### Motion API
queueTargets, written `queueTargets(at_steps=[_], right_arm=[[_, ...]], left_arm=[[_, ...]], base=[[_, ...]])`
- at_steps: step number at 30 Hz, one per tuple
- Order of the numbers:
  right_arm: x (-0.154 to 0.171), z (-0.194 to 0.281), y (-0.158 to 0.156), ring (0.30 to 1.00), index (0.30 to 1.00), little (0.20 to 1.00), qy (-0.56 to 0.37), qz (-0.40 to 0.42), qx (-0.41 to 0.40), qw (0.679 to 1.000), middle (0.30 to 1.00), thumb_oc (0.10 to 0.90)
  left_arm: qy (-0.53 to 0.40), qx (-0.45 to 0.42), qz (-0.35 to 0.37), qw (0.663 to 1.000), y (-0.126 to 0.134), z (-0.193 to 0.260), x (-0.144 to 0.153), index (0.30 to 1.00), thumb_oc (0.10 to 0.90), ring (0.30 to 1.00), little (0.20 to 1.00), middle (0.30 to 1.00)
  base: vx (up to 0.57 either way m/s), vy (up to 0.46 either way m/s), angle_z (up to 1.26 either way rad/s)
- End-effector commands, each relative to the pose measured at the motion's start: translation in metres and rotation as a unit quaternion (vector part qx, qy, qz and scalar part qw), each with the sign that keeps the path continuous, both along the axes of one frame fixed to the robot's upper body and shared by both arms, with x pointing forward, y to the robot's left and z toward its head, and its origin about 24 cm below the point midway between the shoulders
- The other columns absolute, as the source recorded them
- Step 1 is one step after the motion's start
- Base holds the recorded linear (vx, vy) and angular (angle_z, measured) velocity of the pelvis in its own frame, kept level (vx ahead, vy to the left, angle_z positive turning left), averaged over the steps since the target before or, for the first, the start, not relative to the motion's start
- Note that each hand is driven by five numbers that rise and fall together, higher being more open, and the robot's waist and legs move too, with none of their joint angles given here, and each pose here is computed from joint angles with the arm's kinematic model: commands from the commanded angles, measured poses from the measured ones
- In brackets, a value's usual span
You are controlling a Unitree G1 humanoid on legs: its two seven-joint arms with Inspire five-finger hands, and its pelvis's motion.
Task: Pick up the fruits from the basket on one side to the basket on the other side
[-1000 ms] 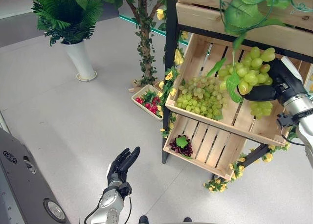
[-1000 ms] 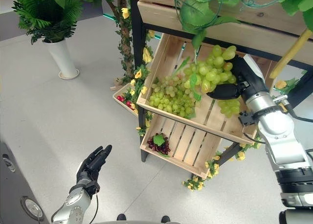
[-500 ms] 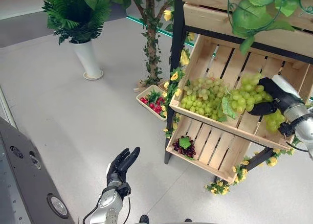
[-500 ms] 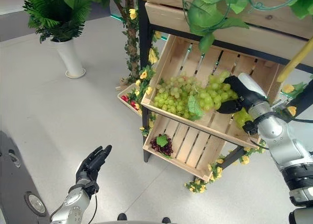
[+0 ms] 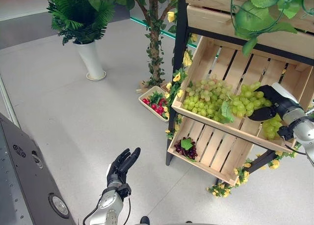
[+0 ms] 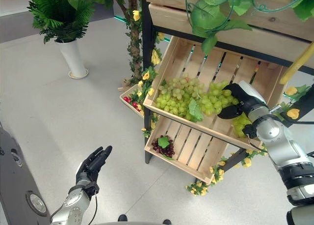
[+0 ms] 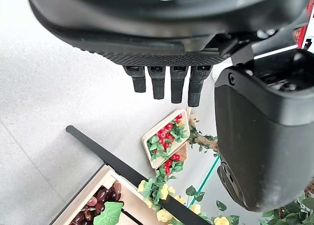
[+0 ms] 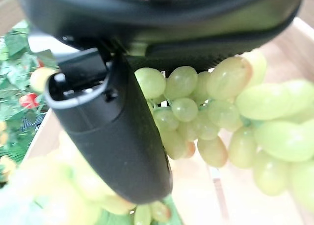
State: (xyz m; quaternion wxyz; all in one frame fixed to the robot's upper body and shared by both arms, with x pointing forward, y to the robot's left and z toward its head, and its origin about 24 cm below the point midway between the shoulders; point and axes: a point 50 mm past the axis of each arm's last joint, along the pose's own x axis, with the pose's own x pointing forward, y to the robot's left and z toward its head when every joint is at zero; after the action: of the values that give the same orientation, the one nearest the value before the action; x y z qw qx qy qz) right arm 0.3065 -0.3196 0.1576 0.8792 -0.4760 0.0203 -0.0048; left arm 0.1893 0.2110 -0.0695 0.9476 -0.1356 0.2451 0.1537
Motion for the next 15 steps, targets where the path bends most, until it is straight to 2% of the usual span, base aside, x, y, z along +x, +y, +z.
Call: queueTargets(at_steps=[1, 15], right_arm=[[0.0210, 0.0760, 0.0048, 0.900, 0.900, 0.900, -0.138, -0.008, 0.003, 0.990, 0.900, 0.800], [0.0198, 0.0737, 0.0048, 0.900, 0.900, 0.900, -0.151, -0.032, 0.016, 0.988, 0.900, 0.800]], left_arm=[[-0.096, 0.021, -0.038, 0.994, -0.0008, 0.0326, 0.0338, 0.900, 0.800, 0.900, 0.900, 0.900], [-0.089, 0.027, -0.050, 0.994, -0.0008, 0.0303, 0.0318, 0.900, 0.800, 0.900, 0.900, 0.900]], base=[[0.00, 0.000, 0.00], [0.00, 0.000, 0.00]])
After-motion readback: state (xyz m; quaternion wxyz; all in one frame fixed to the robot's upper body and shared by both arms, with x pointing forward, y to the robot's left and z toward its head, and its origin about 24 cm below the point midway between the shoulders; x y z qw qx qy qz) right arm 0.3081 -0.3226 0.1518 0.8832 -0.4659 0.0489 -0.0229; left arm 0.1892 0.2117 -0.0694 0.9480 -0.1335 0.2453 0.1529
